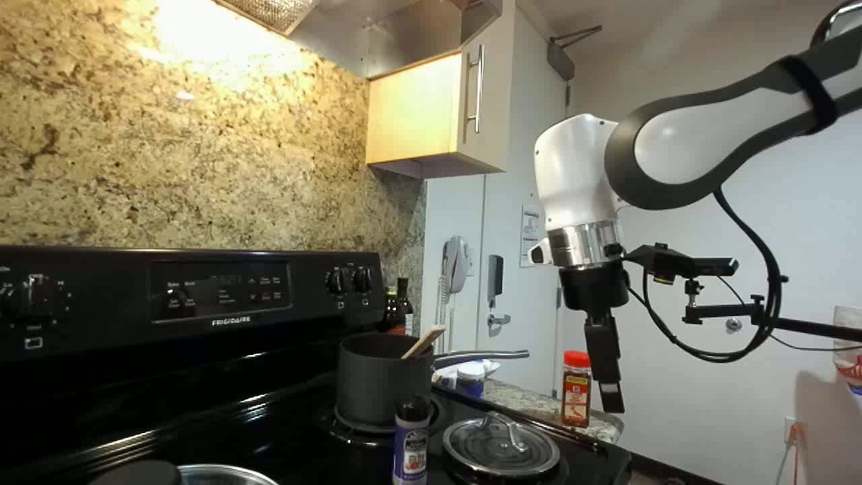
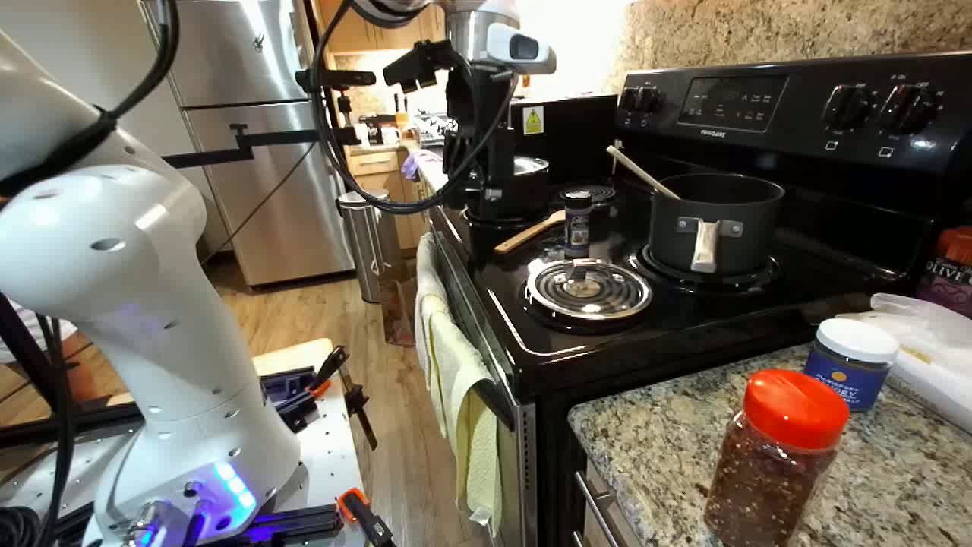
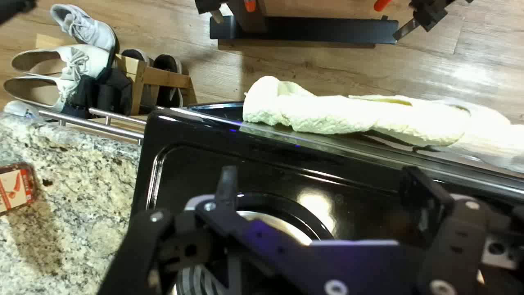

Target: Take the wooden spoon from the stove and put it in the pot

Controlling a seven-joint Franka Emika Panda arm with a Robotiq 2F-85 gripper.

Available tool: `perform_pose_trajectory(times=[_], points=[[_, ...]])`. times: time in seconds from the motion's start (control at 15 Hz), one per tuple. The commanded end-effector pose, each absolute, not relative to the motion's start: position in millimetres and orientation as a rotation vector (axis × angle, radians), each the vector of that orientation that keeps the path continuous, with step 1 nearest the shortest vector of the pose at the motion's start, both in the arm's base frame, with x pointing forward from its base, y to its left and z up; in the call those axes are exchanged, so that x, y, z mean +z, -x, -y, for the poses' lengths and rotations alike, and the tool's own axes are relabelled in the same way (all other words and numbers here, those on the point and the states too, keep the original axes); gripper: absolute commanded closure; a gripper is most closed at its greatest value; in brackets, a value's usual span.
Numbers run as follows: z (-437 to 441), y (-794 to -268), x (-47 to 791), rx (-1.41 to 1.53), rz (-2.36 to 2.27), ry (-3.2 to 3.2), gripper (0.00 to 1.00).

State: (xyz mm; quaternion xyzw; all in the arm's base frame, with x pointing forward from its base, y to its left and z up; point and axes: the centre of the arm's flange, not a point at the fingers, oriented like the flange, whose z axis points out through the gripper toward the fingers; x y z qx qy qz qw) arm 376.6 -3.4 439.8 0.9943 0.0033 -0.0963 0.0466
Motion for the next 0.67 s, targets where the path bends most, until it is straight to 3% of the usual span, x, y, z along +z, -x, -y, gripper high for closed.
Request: perform_pose_trajectory(times=[0.0, 0.6], points=[[3.4, -376.6, 439.8, -0.294, -0.01, -3.034, 0.0], [-15.1, -451.8, 453.8, -0.116, -0.463, -3.031, 0.0]])
